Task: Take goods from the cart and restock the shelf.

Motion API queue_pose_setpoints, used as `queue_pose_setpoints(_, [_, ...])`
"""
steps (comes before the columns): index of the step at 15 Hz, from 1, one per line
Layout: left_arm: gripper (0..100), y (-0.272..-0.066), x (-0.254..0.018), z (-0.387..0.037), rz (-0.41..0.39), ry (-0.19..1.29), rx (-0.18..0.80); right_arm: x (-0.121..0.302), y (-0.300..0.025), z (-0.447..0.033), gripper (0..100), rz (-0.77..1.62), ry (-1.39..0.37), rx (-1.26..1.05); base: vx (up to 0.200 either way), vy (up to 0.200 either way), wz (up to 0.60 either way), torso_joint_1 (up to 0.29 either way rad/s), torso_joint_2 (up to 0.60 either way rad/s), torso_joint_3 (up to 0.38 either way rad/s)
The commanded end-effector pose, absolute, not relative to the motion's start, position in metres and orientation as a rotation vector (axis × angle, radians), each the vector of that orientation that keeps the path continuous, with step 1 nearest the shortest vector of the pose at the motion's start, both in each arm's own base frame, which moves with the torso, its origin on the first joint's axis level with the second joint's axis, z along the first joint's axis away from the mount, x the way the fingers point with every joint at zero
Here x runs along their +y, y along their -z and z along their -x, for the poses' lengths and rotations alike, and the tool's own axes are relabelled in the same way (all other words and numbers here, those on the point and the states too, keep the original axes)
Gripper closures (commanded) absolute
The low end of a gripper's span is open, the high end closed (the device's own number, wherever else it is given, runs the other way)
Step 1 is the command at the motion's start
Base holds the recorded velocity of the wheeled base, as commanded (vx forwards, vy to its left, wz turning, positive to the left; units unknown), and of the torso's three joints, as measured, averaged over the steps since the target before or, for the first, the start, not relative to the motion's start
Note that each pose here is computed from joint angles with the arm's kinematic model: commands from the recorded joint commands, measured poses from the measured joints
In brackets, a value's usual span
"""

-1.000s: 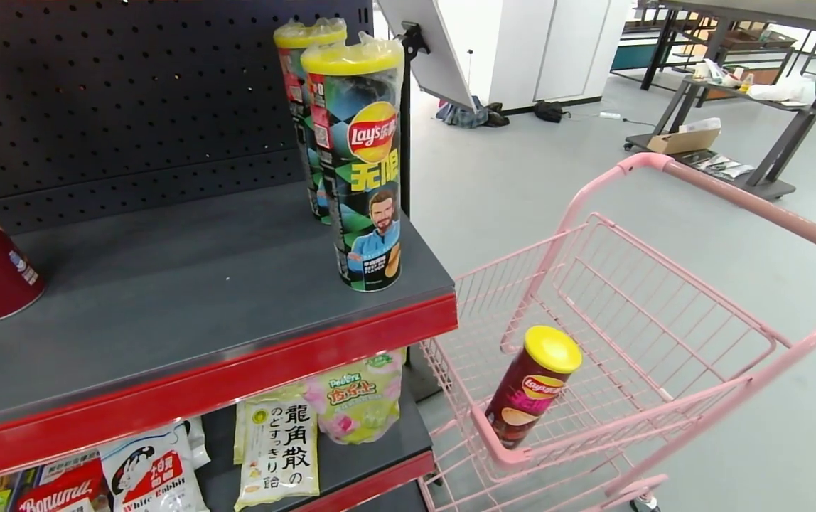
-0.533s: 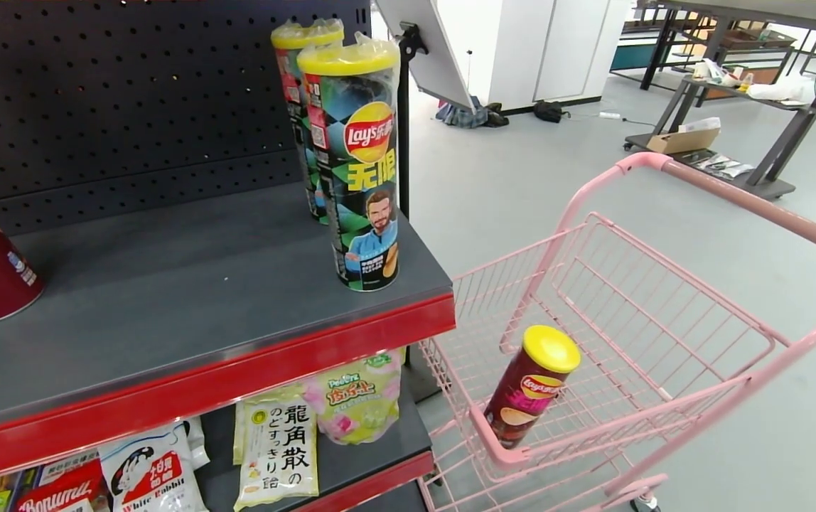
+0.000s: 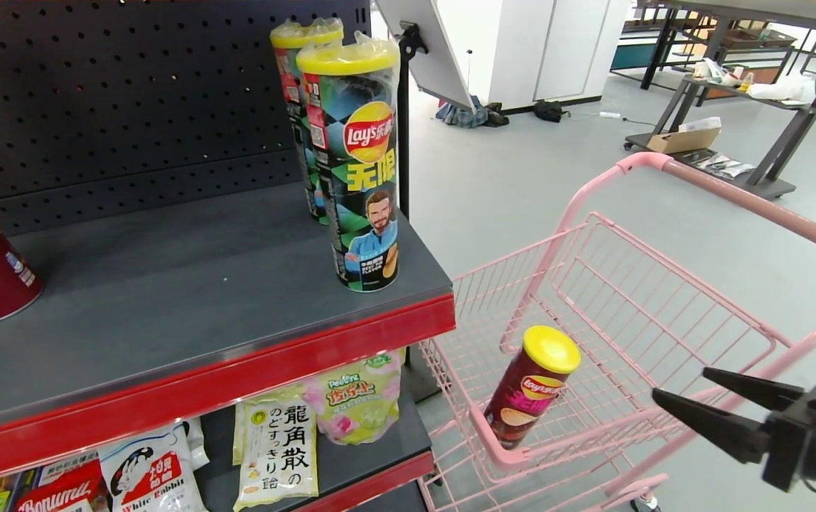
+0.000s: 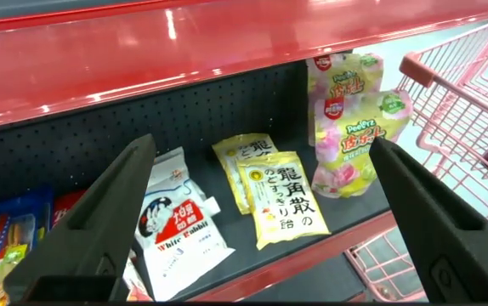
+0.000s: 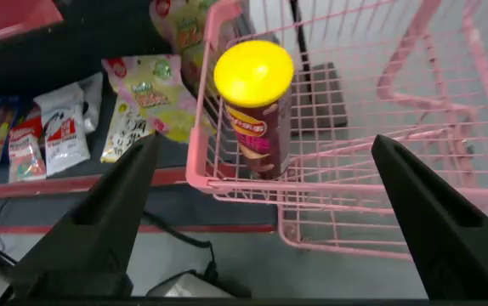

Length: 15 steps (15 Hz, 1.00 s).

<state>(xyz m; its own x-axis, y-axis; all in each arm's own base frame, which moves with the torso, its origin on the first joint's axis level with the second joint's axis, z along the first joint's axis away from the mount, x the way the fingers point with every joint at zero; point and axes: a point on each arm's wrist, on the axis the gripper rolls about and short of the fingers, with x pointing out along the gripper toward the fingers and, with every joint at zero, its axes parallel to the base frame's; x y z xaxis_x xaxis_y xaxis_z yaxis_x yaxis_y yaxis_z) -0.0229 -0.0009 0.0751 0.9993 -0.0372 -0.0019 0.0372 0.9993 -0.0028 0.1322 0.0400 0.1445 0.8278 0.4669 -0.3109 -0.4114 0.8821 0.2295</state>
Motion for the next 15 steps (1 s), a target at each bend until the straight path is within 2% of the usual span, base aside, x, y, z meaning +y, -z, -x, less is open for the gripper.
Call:
queue_pose_setpoints(1, [0,-0.075,-0.001,0.023,0.003,0.037,0.003,0.064,-0.085,-0.177,0,-0.150,-0.521,0.600,0.000,0.000,0.00,0.000,0.00,0.000])
queue_pose_setpoints(15, [0,-0.075,-0.001,0.023,0.003,0.037,0.003,0.096,-0.062,-0.237,0,-0.121,-0.582,0.622,0.000,0.000,0.00,0.000,0.00,0.000])
